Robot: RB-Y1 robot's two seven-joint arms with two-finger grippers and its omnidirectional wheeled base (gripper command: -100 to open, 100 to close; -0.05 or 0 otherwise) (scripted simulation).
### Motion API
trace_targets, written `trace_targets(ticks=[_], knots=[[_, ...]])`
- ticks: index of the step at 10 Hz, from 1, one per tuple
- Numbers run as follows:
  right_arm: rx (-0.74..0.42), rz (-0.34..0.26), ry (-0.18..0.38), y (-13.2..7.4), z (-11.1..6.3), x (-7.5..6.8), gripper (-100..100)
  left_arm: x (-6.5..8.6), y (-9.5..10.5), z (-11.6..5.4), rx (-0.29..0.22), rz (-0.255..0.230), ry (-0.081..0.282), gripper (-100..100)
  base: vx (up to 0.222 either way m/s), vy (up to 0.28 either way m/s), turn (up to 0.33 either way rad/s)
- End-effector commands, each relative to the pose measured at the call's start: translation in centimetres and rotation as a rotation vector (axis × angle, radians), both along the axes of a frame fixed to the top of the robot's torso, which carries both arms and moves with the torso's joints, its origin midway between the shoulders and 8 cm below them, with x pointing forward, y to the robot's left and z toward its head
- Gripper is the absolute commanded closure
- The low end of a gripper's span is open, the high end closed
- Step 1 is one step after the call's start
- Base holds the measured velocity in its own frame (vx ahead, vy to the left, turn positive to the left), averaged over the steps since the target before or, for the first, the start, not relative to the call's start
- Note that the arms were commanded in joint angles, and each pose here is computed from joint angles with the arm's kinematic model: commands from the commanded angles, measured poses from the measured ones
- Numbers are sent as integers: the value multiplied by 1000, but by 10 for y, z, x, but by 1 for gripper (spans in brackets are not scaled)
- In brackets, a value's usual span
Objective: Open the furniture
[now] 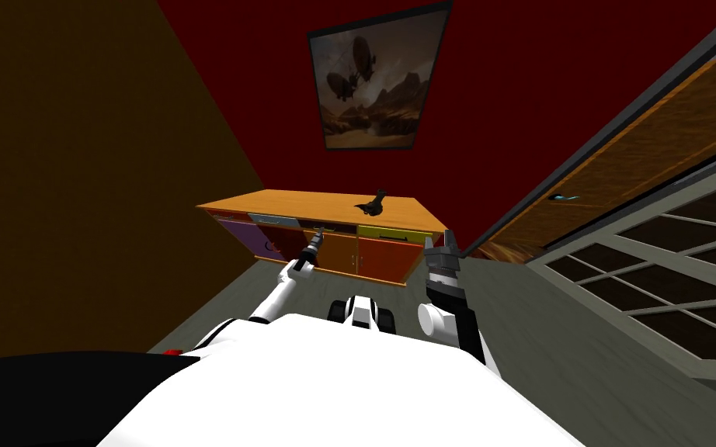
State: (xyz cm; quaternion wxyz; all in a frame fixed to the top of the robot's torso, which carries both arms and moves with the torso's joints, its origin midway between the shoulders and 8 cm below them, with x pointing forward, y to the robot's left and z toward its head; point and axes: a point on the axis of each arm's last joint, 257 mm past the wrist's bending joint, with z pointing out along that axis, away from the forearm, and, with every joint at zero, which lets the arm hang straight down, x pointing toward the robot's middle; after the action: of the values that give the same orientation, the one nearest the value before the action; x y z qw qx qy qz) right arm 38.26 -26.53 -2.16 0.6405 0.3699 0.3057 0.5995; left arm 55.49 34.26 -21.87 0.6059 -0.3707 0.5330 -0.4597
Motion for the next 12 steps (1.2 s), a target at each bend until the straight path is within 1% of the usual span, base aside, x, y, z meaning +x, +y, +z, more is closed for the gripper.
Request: trace_targets(ticks=[1, 2, 4, 7, 8, 9, 10, 12], knots=[[0, 0, 0, 0, 0, 0, 0, 4, 3, 7, 1, 2, -3, -100, 50, -1, -13], [0, 0, 0, 0, 0, 0, 0, 5, 4, 7, 0, 3, -1, 100, 8, -1, 2], [0, 0, 0, 0, 0, 0, 0, 4, 3, 9, 0, -2, -1, 100, -123, 2, 25], [0, 0, 0, 0, 0, 0, 0, 3, 2, 12, 1, -11, 0, 100, -201, -8, 28], [0, 0, 0, 0, 0, 0, 0, 3, 2, 9, -1, -9, 4, 100, -94, -3, 6], [0, 0, 0, 0, 0, 0, 0, 8, 7, 15, -3, -5, 14, -100, -46, -8, -19], [0, 0, 0, 0, 0, 0, 0, 14, 11, 26, -4, -2, 14, -100, -56, -12, -35], [0, 0, 0, 0, 0, 0, 0, 19, 15, 36, -5, 1, 14, -100, -41, -18, -19]])
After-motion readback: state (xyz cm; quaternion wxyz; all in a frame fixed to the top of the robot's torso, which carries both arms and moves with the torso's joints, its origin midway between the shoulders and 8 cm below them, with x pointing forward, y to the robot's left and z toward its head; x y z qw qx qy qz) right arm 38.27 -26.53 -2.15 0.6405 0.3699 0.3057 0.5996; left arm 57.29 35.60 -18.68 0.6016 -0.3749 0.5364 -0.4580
